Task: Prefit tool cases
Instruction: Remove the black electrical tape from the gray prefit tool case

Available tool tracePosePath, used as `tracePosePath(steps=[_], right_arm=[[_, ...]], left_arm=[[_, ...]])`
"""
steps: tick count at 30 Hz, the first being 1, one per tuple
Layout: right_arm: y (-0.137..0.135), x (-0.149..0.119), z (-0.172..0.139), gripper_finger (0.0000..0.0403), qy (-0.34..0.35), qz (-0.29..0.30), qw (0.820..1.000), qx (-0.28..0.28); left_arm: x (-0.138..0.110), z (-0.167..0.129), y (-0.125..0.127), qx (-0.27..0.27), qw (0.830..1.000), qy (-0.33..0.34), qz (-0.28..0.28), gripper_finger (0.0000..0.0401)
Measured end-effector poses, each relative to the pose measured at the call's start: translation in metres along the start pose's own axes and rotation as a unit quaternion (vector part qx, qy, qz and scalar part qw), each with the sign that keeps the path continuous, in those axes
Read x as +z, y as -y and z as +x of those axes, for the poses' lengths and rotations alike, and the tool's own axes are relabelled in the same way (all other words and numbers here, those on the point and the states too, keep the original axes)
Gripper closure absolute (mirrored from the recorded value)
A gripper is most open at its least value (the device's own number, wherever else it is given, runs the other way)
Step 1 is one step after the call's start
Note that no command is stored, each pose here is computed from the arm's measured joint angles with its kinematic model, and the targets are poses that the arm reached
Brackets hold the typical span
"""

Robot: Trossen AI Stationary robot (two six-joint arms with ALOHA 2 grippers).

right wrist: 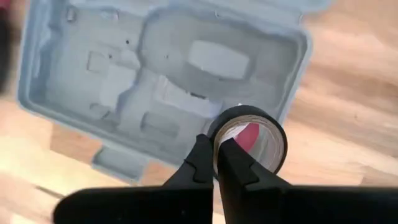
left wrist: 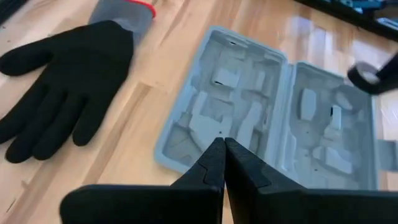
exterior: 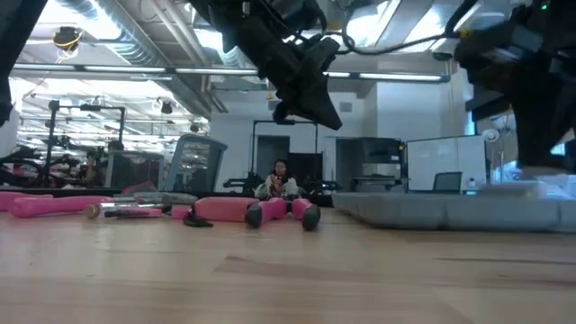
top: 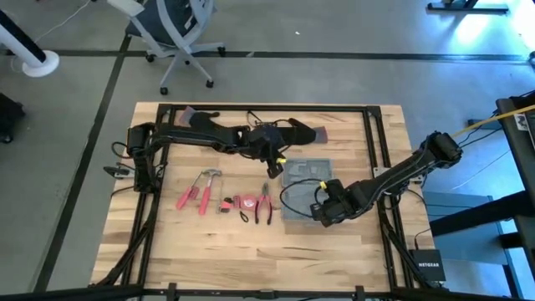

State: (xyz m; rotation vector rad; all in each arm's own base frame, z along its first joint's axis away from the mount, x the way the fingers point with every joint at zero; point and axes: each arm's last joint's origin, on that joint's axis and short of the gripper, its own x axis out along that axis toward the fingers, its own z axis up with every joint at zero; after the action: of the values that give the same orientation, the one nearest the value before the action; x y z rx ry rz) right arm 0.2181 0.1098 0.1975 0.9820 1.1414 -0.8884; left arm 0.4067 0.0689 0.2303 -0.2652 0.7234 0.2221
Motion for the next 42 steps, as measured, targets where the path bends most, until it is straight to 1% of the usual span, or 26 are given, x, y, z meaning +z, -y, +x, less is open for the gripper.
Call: tracePosePath(steps=[1, 2, 3, 4, 5, 8, 10, 12, 14, 17, 21, 24, 25, 27, 30, 32, 35, 37, 42], right_arm=[[0.001, -0.001, 0.0, 0.0403, -0.015, -0.026, 1.0, -0.005], [0.003, -0.001, 0.001, 0.0403, -0.033, -0.045, 0.998, -0.021], [0.005, 0.0, 0.003, 0.0403, -0.039, -0.048, 0.997, -0.04], [0.008, -0.001, 0.003, 0.0403, -0.035, -0.038, 0.997, -0.05], [0.007, -0.002, 0.002, 0.0403, -0.022, -0.023, 0.999, -0.042], [-0.001, -0.001, -0.008, 0.0403, 0.004, -0.004, 0.999, 0.034], [-0.013, -0.001, -0.009, 0.0403, 0.029, 0.008, 0.995, 0.098], [-0.026, 0.0, -0.011, 0.0403, 0.062, 0.014, 0.985, 0.163], [-0.041, 0.006, -0.011, 0.0403, 0.085, 0.024, 0.971, 0.223], [-0.059, 0.02, 0.002, 0.0403, 0.109, 0.023, 0.96, 0.258], [-0.082, 0.046, 0.022, 0.0403, 0.117, 0.011, 0.945, 0.306], [-0.094, 0.06, 0.037, 0.0403, 0.112, -0.007, 0.945, 0.306], [-0.097, 0.064, 0.04, 0.0403, 0.105, -0.015, 0.949, 0.298], [-0.105, 0.071, 0.042, 0.0403, 0.098, -0.024, 0.95, 0.295], [-0.116, 0.074, 0.047, 0.0403, 0.089, -0.053, 0.952, 0.289], [-0.12, 0.076, 0.052, 0.0403, 0.079, -0.066, 0.955, 0.277], [-0.123, 0.077, 0.06, 0.0403, 0.065, -0.079, 0.966, 0.237], [-0.123, 0.076, 0.064, 0.0403, 0.058, -0.084, 0.97, 0.221], [-0.116, 0.073, 0.066, 0.0403, 0.037, -0.091, 0.977, 0.188]], left_arm=[[0.0, 0.0, 0.002, -0.002, 1.0, 0.0, 0.005, 0.0401], [0.0, 0.0, 0.004, -0.004, 1.0, 0.002, 0.01, 0.0401], [0.0, 0.0, 0.005, -0.006, 1.0, 0.005, 0.017, 0.0401], [0.0, 0.0, 0.007, -0.008, 1.0, 0.006, 0.022, 0.0401], [-0.001, 0.0, 0.009, -0.009, 1.0, 0.005, 0.027, 0.0401], [-0.002, 0.0, 0.015, -0.014, 0.999, 0.002, 0.041, 0.0401], [-0.001, -0.002, 0.017, -0.017, 0.998, 0.009, 0.052, 0.0401], [0.001, -0.006, 0.017, -0.019, 0.998, 0.014, 0.057, 0.0401], [0.004, -0.015, 0.018, -0.021, 0.998, 0.015, 0.062, 0.0401], [0.014, -0.036, 0.019, -0.024, 0.996, 0.046, 0.078, 0.0401], [0.031, -0.079, 0.019, -0.022, 0.99, 0.105, 0.093, 0.0401], [0.041, -0.115, 0.019, -0.023, 0.985, 0.146, 0.09, 0.0401], [0.043, -0.125, 0.019, -0.021, 0.983, 0.158, 0.089, 0.0401], [0.043, -0.143, 0.018, -0.012, 0.982, 0.166, 0.088, 0.0401], [0.039, -0.16, 0.02, 0.009, 0.983, 0.161, 0.089, 0.0401], [0.035, -0.167, 0.02, 0.026, 0.984, 0.15, 0.089, 0.0401], [0.029, -0.169, 0.021, 0.043, 0.988, 0.124, 0.087, 0.0401], [0.024, -0.167, 0.023, 0.042, 0.99, 0.105, 0.084, 0.0401], [0.015, -0.161, 0.034, 0.027, 0.991, 0.093, 0.093, 0.0401]])
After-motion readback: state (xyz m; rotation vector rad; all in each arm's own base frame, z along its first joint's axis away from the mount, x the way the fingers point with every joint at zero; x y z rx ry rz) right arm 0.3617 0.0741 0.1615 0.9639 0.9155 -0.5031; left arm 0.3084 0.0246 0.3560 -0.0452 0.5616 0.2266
